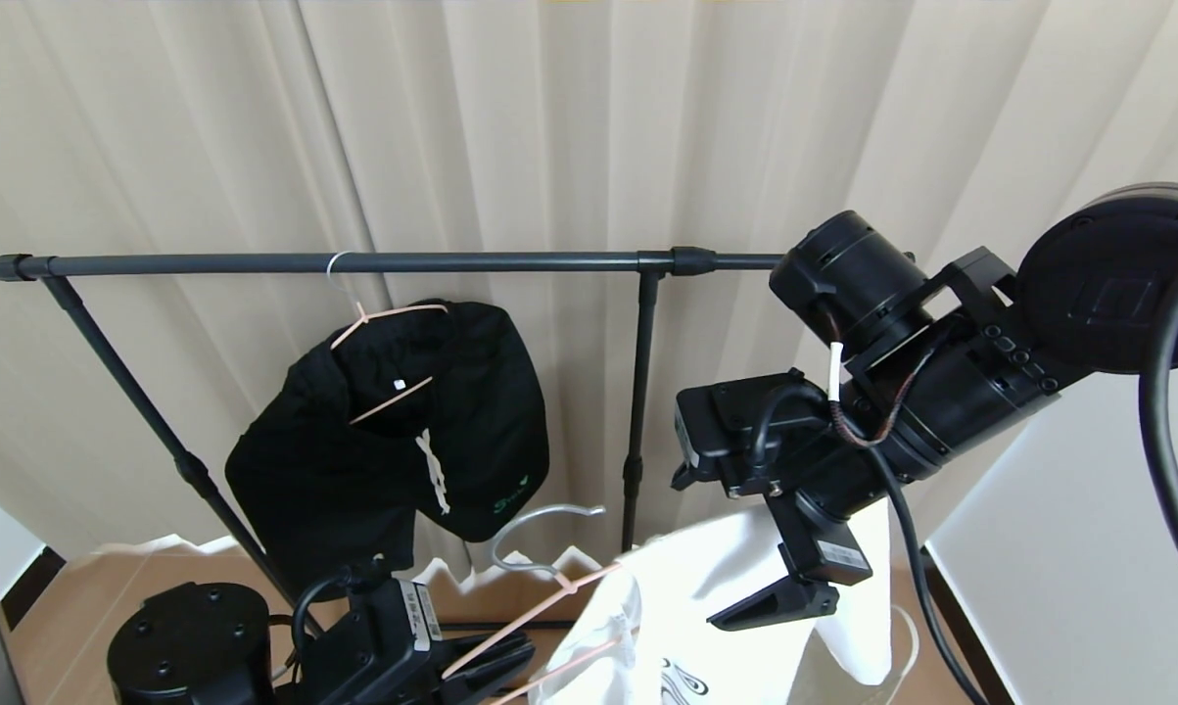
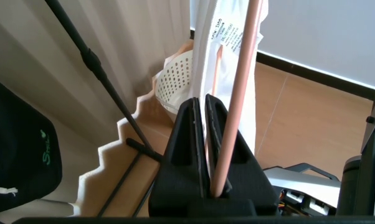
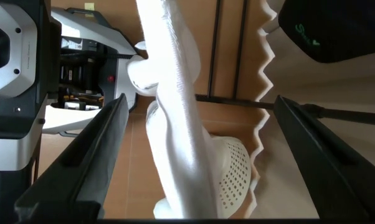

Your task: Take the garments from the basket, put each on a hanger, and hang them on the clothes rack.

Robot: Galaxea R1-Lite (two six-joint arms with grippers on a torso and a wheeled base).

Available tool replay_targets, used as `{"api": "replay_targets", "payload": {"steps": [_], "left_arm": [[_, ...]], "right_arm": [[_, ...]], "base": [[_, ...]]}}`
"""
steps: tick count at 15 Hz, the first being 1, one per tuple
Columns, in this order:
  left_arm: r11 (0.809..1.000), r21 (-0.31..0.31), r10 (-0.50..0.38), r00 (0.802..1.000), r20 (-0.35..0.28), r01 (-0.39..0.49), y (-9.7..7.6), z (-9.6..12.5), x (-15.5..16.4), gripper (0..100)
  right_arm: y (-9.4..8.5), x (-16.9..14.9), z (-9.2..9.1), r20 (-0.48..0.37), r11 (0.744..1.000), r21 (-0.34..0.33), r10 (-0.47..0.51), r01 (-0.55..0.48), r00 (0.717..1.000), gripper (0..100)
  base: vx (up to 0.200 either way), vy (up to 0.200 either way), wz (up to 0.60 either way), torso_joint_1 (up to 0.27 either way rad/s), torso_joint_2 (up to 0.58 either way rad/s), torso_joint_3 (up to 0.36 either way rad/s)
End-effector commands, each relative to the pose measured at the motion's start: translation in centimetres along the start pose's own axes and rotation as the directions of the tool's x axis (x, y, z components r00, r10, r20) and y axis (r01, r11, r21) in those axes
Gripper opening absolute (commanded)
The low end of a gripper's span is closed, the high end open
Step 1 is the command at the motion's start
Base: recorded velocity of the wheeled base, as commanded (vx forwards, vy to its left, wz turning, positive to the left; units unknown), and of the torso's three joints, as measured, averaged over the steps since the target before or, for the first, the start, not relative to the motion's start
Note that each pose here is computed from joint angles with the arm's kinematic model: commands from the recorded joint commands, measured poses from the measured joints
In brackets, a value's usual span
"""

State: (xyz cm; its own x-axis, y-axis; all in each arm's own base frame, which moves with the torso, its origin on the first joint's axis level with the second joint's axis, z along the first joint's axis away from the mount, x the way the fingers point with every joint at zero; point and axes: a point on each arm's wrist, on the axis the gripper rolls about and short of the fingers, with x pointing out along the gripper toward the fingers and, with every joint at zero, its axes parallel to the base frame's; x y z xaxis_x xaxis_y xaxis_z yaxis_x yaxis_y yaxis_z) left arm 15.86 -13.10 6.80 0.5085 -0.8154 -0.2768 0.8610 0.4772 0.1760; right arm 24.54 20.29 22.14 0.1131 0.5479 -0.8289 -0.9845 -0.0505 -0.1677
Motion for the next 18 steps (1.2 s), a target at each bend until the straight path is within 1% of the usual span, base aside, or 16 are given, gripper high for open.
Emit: {"api": "replay_targets", "payload": {"steps": [1,18], "left_arm": [[1.000,-0.001,0.000,1.000,-0.001,0.000,0.00,-0.02,0.02,0],[1.000,-0.001,0.002,1.000,-0.002,-0.002,0.06,-0.07,0.02,0]], "right_arm": [[0.05,0.16,-0.10,-0.004,1.000,0.003,0.006,-0.006,1.000,0],[0.39,-0.05,-0.25,-0.006,1.000,0.004,0.011,-0.011,1.000,0]], "base": [[0.000,0.000,0.00,0.000,0.00,0.000],[0.000,0.000,0.00,0.000,0.00,0.000]]}}
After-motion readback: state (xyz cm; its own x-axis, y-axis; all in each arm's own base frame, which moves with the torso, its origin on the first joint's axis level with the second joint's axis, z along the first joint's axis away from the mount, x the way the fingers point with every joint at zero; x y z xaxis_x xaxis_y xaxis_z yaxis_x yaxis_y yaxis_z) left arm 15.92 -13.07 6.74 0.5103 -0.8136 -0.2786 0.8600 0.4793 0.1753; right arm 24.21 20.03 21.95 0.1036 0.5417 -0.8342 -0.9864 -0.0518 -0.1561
